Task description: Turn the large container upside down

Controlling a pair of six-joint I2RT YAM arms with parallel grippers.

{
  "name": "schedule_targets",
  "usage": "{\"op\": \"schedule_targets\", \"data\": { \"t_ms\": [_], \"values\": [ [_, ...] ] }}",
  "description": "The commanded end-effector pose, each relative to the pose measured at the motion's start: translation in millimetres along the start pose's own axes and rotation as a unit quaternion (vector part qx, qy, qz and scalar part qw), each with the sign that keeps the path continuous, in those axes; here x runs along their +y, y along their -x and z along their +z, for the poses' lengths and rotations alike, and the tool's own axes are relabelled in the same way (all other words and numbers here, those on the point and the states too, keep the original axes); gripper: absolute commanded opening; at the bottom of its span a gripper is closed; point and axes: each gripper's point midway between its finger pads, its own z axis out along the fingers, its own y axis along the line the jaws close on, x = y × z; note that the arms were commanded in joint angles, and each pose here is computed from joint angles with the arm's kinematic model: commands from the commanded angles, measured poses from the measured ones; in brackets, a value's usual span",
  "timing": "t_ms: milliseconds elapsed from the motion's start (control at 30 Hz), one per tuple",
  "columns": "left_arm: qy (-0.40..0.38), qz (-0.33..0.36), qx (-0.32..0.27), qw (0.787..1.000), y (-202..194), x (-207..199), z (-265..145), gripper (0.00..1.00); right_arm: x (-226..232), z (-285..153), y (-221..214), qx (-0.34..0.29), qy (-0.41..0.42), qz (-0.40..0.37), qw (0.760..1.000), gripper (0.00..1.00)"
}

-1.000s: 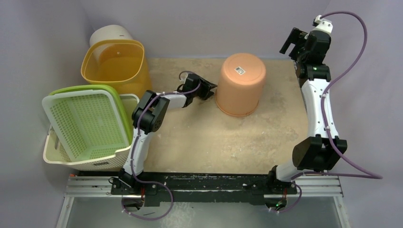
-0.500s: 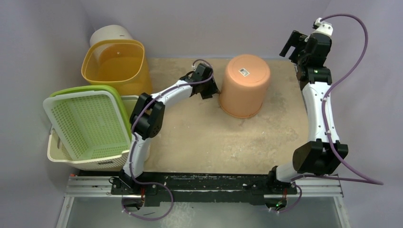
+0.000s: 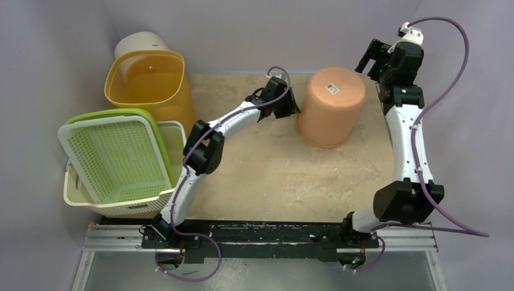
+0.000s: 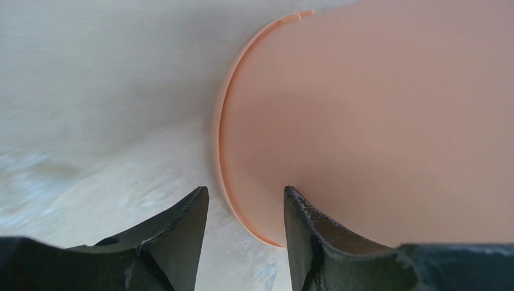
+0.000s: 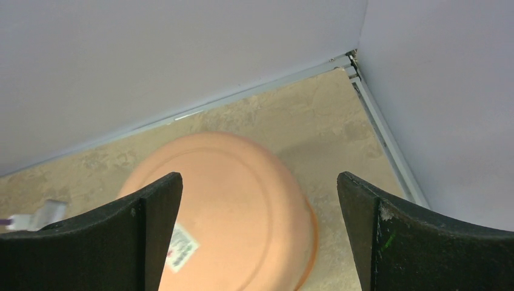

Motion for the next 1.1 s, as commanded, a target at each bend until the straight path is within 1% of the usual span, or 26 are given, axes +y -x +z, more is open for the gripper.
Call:
{"op": "schedule_targets", "data": {
  "t_ms": [0, 67, 133, 200, 233, 333, 433, 567, 700, 767, 867, 1000, 1067],
  "values": [
    [-0.126, -0.014, -0.01, 0.992, -2, -69, 18, 0.47, 10, -29, 39, -0.046, 0.027, 0.013, 0.998, 1.0],
    [-0.21, -0.034, 0.012, 0.977, -14, -102, 18, 0.47, 14, -30, 39, -0.045, 0.036, 0.018, 0.998, 1.0],
    [-0.269, -0.046, 0.044, 0.961, -35, -127, 14, 0.47, 17, -31, 40, -0.047, 0.046, 0.021, 0.998, 1.0],
    [-0.297, -0.04, 0.056, 0.952, -47, -138, 8, 0.47, 22, -31, 40, -0.046, 0.058, 0.02, 0.997, 1.0],
    [-0.298, -0.038, 0.062, 0.952, -49, -138, 6, 0.47, 24, -31, 39, -0.043, 0.064, 0.02, 0.997, 1.0],
    [-0.273, -0.03, 0.064, 0.959, -40, -125, -3, 0.47, 28, -36, 28, -0.024, 0.069, 0.019, 0.997, 1.0],
    [-0.222, -0.002, 0.049, 0.974, -17, -103, -20, 0.47, 33, -54, 14, -0.007, 0.065, 0.011, 0.998, 1.0],
    [-0.116, 0.057, 0.002, 0.992, 31, -62, -60, 0.49, 60, -86, -22, 0.039, 0.105, -0.002, 0.994, 1.0],
    [-0.037, 0.099, -0.057, 0.993, 79, -34, -109, 0.51, 73, -116, -61, 0.091, 0.133, 0.019, 0.987, 1.0],
    [-0.014, 0.117, -0.085, 0.989, 99, -33, -135, 0.52, 70, -127, -79, 0.107, 0.134, 0.029, 0.985, 1.0],
    [-0.011, 0.143, -0.122, 0.982, 124, -46, -169, 0.54, 65, -130, -107, 0.142, 0.128, 0.03, 0.981, 1.0],
    [-0.041, 0.154, -0.166, 0.973, 146, -74, -205, 0.54, 70, -123, -138, 0.181, 0.139, 0.041, 0.973, 1.0],
    [-0.06, 0.157, -0.189, 0.968, 155, -87, -224, 0.55, 68, -113, -154, 0.197, 0.126, 0.047, 0.971, 1.0]
  ]
}}
